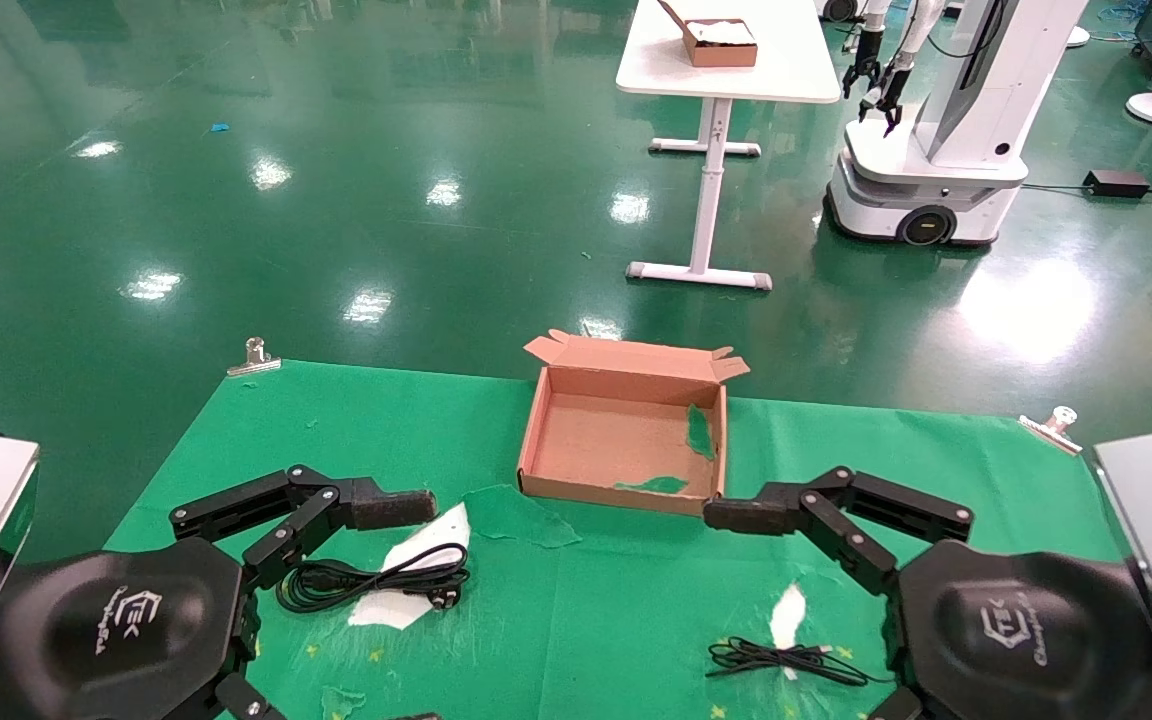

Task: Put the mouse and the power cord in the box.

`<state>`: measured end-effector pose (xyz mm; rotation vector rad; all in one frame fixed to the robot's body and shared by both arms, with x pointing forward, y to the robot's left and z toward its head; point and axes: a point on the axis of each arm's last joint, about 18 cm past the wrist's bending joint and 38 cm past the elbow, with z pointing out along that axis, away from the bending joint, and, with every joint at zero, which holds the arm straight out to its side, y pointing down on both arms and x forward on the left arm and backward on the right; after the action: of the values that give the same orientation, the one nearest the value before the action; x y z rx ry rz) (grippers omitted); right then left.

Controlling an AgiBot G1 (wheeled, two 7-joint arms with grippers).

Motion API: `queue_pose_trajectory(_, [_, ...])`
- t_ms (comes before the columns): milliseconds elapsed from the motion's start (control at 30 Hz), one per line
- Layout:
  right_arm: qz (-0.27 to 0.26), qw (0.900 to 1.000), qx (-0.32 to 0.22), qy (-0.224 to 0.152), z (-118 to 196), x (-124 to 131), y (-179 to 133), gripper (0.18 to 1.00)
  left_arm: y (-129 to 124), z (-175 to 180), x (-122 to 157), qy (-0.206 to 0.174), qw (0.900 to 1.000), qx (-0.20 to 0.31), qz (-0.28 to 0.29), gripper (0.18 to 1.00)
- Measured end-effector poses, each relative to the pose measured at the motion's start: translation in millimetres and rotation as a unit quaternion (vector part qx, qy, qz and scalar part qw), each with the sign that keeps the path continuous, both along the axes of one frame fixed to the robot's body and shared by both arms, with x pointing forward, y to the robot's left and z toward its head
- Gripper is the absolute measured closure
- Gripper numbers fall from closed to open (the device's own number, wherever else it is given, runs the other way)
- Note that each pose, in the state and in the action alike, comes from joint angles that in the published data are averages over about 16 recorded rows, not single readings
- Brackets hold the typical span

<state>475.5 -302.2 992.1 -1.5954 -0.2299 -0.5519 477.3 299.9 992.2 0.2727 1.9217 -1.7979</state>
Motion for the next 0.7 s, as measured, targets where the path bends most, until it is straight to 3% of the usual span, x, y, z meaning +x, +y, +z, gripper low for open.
queue_pose_trajectory(700, [0.000,1.000,0.000,0.000,0.0,0.0,0.0,0.178,0.0,-0.4,0.0,0.001,1.0000,0.000,0.000,0.184])
